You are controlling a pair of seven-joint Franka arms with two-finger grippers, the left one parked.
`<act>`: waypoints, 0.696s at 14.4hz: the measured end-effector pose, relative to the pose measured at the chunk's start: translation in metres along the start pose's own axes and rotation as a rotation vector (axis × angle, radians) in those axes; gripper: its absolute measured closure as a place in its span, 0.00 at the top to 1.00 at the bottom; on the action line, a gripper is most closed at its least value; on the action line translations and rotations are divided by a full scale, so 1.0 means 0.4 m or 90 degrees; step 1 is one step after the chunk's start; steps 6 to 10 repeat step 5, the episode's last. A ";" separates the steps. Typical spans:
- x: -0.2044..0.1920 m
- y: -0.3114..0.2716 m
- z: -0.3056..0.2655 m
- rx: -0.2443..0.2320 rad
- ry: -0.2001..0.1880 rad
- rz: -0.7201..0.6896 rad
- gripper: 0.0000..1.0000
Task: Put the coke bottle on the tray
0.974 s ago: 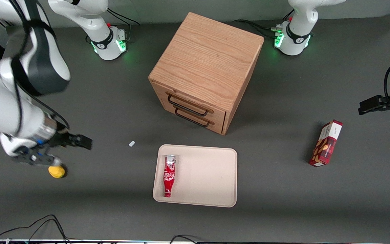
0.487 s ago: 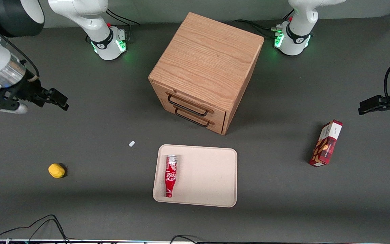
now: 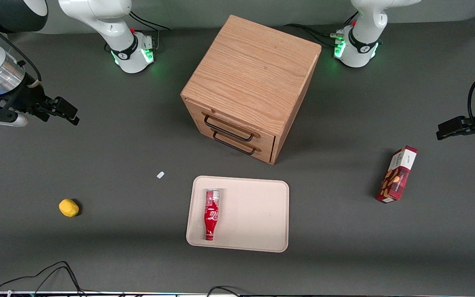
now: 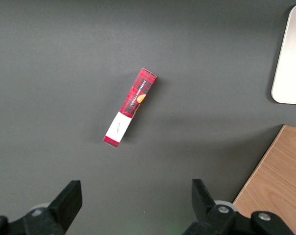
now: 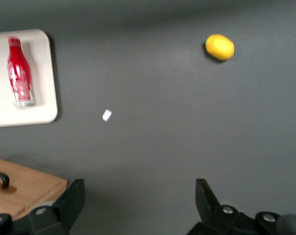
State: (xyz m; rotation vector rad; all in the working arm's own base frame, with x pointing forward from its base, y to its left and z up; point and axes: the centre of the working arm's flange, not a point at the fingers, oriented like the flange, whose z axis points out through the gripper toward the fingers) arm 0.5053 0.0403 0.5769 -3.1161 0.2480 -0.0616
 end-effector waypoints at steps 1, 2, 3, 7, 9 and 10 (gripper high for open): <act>-0.006 -0.002 -0.008 -0.003 -0.012 -0.016 1.00; -0.009 -0.001 -0.018 -0.004 -0.019 -0.031 1.00; -0.011 0.001 -0.027 -0.004 -0.023 -0.042 1.00; -0.013 0.004 -0.046 -0.005 -0.026 -0.052 1.00; -0.013 0.004 -0.046 -0.005 -0.026 -0.052 1.00; -0.013 0.004 -0.046 -0.005 -0.026 -0.052 1.00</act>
